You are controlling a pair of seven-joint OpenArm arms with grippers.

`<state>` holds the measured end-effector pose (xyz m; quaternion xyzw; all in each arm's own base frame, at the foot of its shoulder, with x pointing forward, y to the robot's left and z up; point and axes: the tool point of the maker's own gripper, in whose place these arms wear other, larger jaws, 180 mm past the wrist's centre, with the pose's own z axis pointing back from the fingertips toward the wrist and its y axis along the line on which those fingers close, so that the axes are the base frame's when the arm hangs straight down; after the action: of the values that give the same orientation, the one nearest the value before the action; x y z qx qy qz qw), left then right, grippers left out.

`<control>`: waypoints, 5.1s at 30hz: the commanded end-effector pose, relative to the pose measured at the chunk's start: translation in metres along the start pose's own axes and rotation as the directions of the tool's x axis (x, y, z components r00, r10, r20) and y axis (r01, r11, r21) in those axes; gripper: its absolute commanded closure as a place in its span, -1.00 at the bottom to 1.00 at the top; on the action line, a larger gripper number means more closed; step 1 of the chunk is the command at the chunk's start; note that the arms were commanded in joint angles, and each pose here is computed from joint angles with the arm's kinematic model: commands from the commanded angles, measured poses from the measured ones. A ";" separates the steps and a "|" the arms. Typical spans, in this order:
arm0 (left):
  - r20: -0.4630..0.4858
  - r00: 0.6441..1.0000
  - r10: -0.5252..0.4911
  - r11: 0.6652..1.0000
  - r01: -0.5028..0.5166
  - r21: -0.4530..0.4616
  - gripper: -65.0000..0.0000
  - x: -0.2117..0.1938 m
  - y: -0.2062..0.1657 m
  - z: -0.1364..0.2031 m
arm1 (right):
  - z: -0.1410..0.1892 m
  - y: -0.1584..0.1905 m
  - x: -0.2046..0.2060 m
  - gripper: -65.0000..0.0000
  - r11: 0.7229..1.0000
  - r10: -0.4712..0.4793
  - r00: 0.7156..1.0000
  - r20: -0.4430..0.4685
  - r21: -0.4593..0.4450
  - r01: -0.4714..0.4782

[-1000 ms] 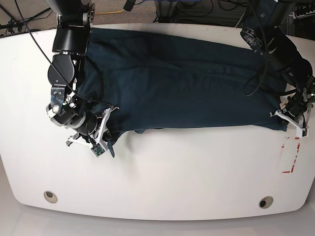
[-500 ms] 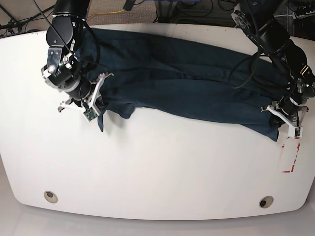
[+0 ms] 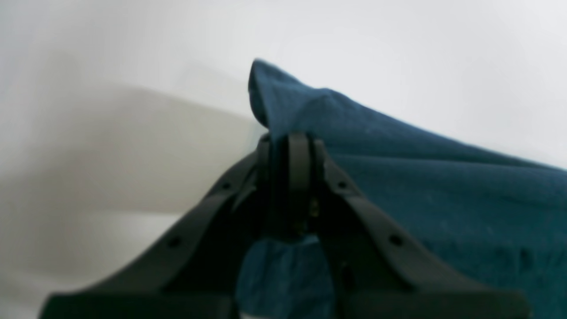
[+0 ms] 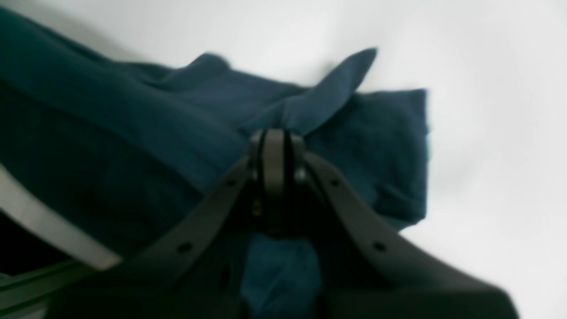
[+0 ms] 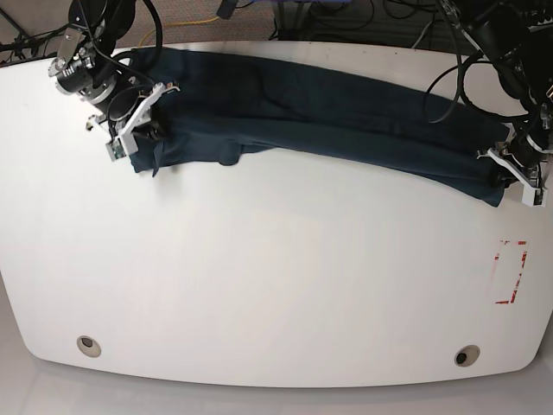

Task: Fold the T-shirt properly
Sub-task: 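Drag the folded edge with both grippers toward the robot base, then lay the folded strip down and regrasp its ends with both grippers, then fold the strip end with the left gripper toward the right gripper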

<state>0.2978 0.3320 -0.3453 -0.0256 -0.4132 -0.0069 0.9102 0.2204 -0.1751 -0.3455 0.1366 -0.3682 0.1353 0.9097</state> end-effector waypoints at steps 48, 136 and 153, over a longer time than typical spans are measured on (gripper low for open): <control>-0.236 0.971 0.021 1.000 -0.017 0.022 0.25 -0.106 -0.003 0.019 | -0.041 -0.014 -0.058 -0.16 0.958 -0.276 0.957 -0.093 0.055 0.282; 0.102 0.963 -0.247 0.819 0.264 -0.510 0.91 -0.002 -0.272 0.027 | -0.072 -0.060 -0.028 -0.16 0.979 -0.204 0.975 -0.087 -0.032 0.202; 0.120 0.971 -0.207 0.772 0.238 -0.589 0.19 0.006 -0.318 0.031 | -0.072 -0.061 -0.026 -0.16 0.979 -0.204 0.975 -0.083 -0.033 0.202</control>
<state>0.2620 0.0232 -0.3222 -0.2484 -0.3884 -0.2551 0.8500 0.2760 -0.2021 -0.4175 0.1756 -0.3388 0.0374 0.9236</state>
